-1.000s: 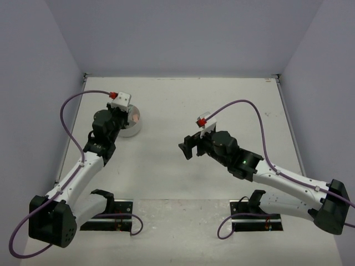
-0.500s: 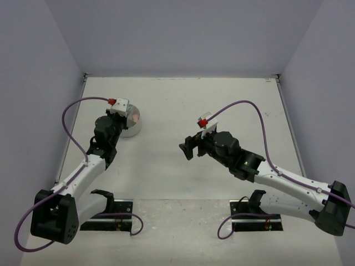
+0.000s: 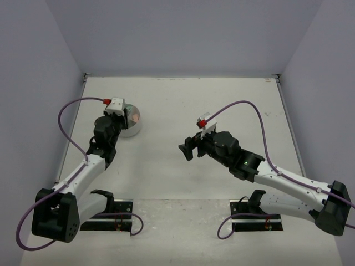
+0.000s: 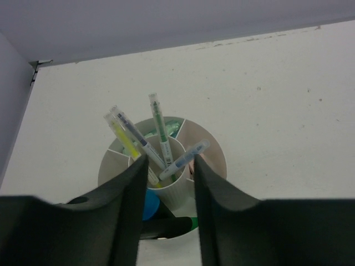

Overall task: Sort the stationery into containers
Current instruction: Place the pen in the storage box, then reset both arms

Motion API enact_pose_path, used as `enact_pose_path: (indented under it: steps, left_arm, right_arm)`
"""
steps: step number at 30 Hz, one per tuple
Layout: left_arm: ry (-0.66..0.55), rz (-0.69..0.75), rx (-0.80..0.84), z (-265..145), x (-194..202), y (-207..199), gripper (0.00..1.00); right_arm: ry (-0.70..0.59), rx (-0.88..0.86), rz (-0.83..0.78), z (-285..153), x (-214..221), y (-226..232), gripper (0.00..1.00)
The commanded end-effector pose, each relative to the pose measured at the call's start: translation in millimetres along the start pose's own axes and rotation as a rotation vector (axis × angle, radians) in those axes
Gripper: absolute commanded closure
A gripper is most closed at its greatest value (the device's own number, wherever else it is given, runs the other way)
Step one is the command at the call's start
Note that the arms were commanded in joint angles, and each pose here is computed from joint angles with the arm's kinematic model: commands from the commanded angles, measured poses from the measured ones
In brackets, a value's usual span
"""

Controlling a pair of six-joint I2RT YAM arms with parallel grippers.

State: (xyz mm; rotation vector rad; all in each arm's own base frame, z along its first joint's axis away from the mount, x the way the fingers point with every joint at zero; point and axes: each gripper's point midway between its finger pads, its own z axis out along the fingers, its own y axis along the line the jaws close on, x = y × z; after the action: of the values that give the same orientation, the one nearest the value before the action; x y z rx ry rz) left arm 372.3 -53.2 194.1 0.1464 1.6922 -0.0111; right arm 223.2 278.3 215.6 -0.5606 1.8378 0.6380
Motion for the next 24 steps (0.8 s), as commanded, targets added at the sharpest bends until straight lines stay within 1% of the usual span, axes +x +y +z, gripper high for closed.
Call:
enact_pose_path:
  steps: [1,2,3,4,5,7,10,12,13,15,16,17,20,21,22,24]
  left_arm:
    - [-0.15,-0.113,-0.027,-14,-73,8,0.27]
    - [-0.107,-0.126,-0.038,-17,-71,10,0.14]
    - [-0.071,-0.154,-0.052,-22,-73,12,0.06]
    - [-0.052,-0.199,-0.067,-29,-81,14,0.0]
    - [-0.053,-0.217,-0.075,-34,-95,16,0.0]
    - [0.062,-0.241,-0.099,-51,-83,19,0.0]
    - [0.126,-0.289,-0.16,-72,-74,27,0.0]
    - [0.112,-0.298,-0.184,-92,-69,32,0.0]
    - [0.122,-0.295,-0.212,-97,-58,36,0.0]
    - [0.095,-0.309,-0.298,-119,-46,52,0.0]
    - [0.107,-0.312,-0.358,-126,-31,60,0.0]
    - [0.061,-0.339,-0.37,-136,-33,64,0.0]
    - [0.01,-0.321,-0.367,-151,-26,66,0.0]
    - [0.007,-0.321,-0.381,-153,-25,69,0.0]
    - [-0.025,-0.339,-0.399,-159,-25,72,0.0]
    - [-0.09,-0.34,-0.382,-166,-32,72,0.0]
  right_arm:
    - [-0.037,-0.013,0.016,-2,-13,4,0.01]
    - [-0.03,-0.004,0.022,-4,-12,2,0.01]
    - [-0.029,0.012,0.031,-8,-14,-1,0.01]
    - [-0.037,0.031,0.046,-11,-19,-3,0.01]
    - [-0.055,0.058,0.069,-17,-26,-8,0.01]
    - [-0.058,0.104,0.091,-29,-30,-17,0.01]
    - [-0.087,0.205,0.133,-50,-39,-36,0.01]
    - [-0.145,0.273,0.166,-73,-54,-50,0.01]
    - [-0.163,0.299,0.181,-81,-58,-55,0.01]
    - [-0.197,0.411,0.213,-107,-67,-76,0.01]
    - [-0.184,0.447,0.204,-114,-64,-83,0.01]
    - [-0.219,0.506,0.206,-126,-70,-94,0.01]
    - [-0.22,0.597,0.199,-148,-71,-110,0.01]
    - [-0.206,0.604,0.206,-151,-66,-112,0.01]
    - [-0.223,0.625,0.232,-159,-69,-115,0.01]
    - [-0.234,0.65,0.251,-171,-69,-121,0.01]
